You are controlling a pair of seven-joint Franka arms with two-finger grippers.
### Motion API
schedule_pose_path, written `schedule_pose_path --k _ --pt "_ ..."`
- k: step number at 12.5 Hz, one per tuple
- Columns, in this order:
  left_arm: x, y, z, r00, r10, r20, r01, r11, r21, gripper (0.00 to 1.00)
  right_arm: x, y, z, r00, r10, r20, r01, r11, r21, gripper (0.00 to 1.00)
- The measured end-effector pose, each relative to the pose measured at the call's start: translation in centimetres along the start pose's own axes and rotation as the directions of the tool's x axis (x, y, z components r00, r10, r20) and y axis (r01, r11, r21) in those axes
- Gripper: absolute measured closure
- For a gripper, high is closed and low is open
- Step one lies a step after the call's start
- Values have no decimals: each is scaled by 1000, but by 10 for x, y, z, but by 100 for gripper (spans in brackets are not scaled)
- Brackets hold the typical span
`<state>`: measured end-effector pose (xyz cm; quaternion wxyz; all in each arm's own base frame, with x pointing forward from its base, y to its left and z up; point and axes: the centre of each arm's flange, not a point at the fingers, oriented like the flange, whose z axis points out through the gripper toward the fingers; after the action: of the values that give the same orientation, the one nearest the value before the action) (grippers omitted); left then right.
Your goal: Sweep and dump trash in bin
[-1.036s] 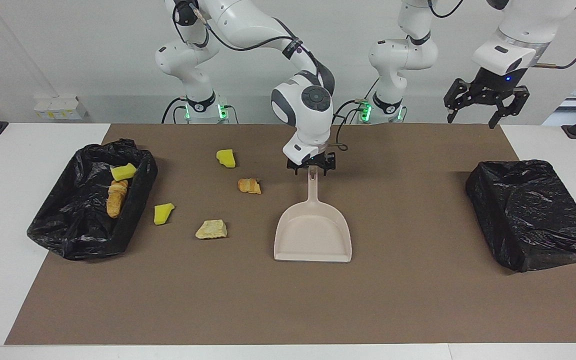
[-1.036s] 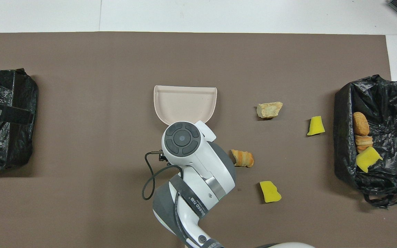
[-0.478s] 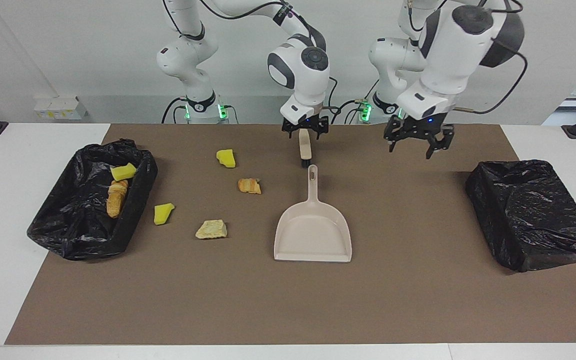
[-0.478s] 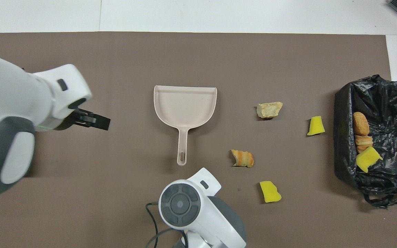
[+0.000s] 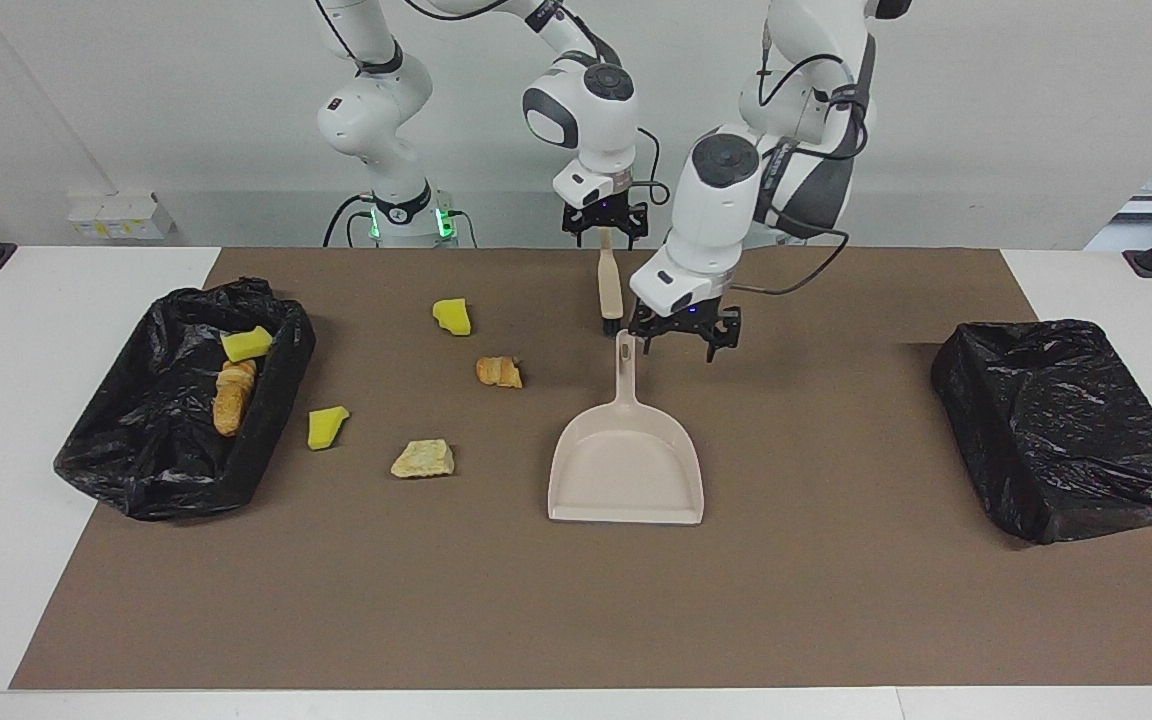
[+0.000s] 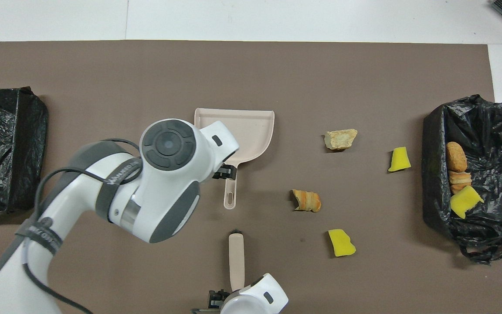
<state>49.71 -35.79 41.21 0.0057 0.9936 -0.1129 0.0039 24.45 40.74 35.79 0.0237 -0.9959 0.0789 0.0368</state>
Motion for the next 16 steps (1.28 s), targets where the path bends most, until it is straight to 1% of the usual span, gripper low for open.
schedule_pose_path --k 1,3,4,5,6,7,8,9,10,11,12,13,14,16 --pt "-1 12 13 1000 -4 5 4 1000 0 0 -7 2 0 1000 13 0 -13 1000 1 0" --pt "2 17 33 1000 -15 -1 15 1000 -3 0 -26 -1 3 1000 20 3 -20 1000 -5 0" --pt "2 14 42 1000 -27 -13 27 1000 -9 0 -34 -2 7 1000 16 5 -16 1000 -12 4" --pt "2 13 50 999 -42 -24 42 999 -14 0 -39 -1 10 1000 11 6 -11 1000 -16 6" --pt "-1 14 56 998 -48 -27 48 999 -17 0 -40 0 13 1000 13 5 -13 1000 -17 17" --pt "-4 16 61 998 -49 -27 48 999 -17 0 -40 2 15 1000 16 6 -15 1000 -21 26" --pt "-5 18 63 998 -50 -25 49 999 -17 0 -40 3 16 1000 16 7 -16 1000 -22 28" --pt "-6 20 63 998 -54 -25 53 998 -17 10 -40 3 16 1000 16 7 -16 1000 -22 40" --pt "-6 20 63 998 -58 -25 58 998 -17 26 -40 3 16 1000 17 6 -16 1000 -21 50" --pt "-7 21 63 998 -60 -25 60 998 -17 38 -40 2 16 1000 17 4 -17 1000 -15 50" --pt "-7 21 63 998 -60 -25 59 998 -17 51 -40 2 16 1000 17 0 -17 1000 -6 59" --pt "-7 21 63 998 -56 -25 56 998 -16 64 -39 1 16 1000 17 -1 -17 1000 -4 64" --pt "-6 20 62 998 -49 -27 49 999 -15 68 -39 1 16 1000 17 -1 -17 1000 -4 64" --pt "-1 12 58 999 15 -38 -16 1000 -12 68 -39 1 17 1000 17 0 -17 1000 -5 63"
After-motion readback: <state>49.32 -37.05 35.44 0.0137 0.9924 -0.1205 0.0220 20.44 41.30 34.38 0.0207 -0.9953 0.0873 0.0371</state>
